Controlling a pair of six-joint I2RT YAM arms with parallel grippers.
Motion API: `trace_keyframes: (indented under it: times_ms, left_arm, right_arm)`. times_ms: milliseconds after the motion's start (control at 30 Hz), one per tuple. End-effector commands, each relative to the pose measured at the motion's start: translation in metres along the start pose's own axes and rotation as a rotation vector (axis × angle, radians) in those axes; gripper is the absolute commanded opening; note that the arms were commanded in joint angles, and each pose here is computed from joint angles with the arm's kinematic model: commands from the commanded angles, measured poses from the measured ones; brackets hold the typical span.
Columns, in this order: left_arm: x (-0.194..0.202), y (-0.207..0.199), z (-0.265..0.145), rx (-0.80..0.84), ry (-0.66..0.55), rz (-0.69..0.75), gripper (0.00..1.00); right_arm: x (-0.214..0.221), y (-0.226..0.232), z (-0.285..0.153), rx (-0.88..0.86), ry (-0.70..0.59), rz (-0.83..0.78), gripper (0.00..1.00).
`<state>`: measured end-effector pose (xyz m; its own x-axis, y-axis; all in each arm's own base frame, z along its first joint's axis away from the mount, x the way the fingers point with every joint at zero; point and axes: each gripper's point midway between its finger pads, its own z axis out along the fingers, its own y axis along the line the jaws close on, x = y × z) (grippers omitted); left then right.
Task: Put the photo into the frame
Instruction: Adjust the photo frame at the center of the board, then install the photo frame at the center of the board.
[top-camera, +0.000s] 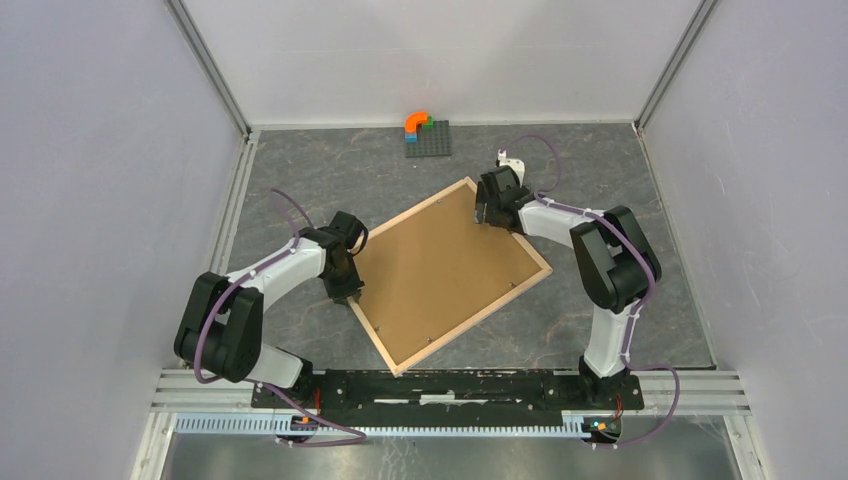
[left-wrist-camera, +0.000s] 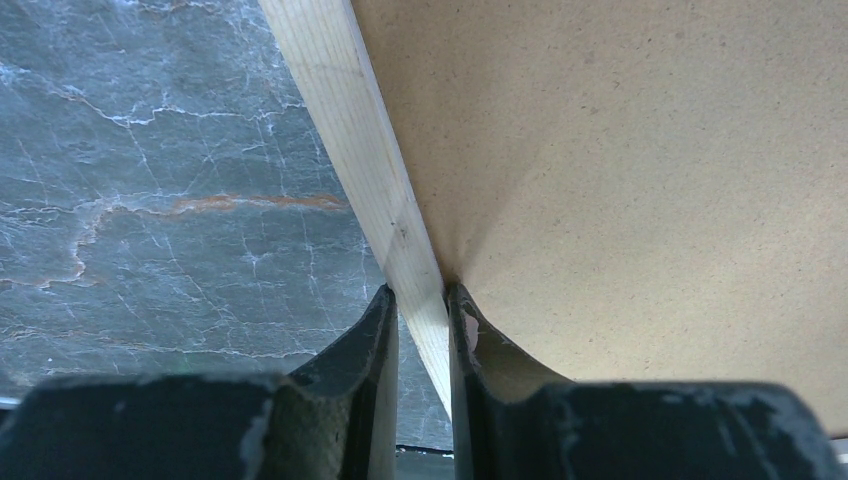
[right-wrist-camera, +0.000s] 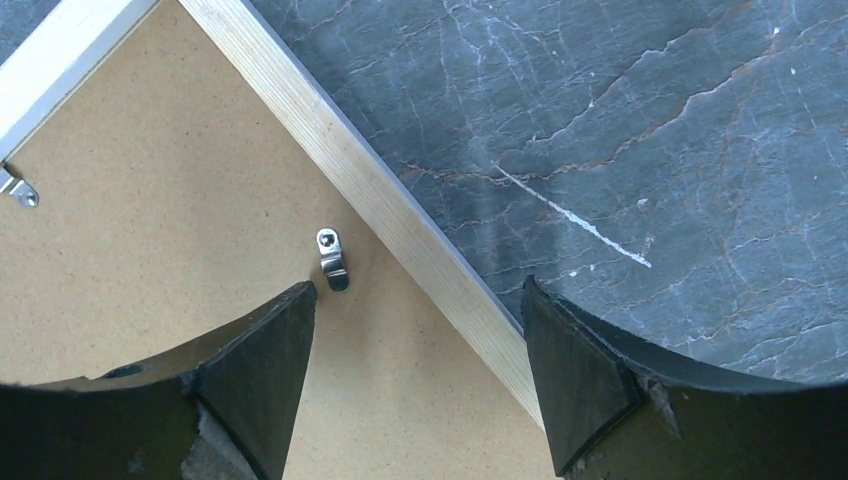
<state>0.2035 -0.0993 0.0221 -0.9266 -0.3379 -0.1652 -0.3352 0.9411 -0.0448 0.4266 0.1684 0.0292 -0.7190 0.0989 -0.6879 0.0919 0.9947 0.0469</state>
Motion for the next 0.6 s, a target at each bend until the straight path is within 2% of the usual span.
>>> trace_keyframes:
  times_ms: [0, 200, 400, 567]
  left_arm:
    - [-0.024, -0.028, 0.011, 0.11, -0.1, 0.036, 0.02]
    - [-0.022, -0.029, 0.012, 0.12, -0.09, 0.037, 0.02]
    - [-0.022, -0.03, 0.011, 0.126, -0.091, 0.038, 0.02]
    - [-0.021, -0.031, 0.012, 0.133, -0.088, 0.033, 0.02]
  right_arm:
    - [0.0, 0.007, 0.005, 0.029, -0.005, 0.037, 0.8]
    - [0.002, -0.001, 0.009, 0.081, 0.003, 0.054, 0.76]
    - [0.008, -0.003, 0.013, 0.1, 0.019, 0.072, 0.63]
    - [0.016, -0.002, 0.012, 0.097, 0.041, 0.104, 0.58]
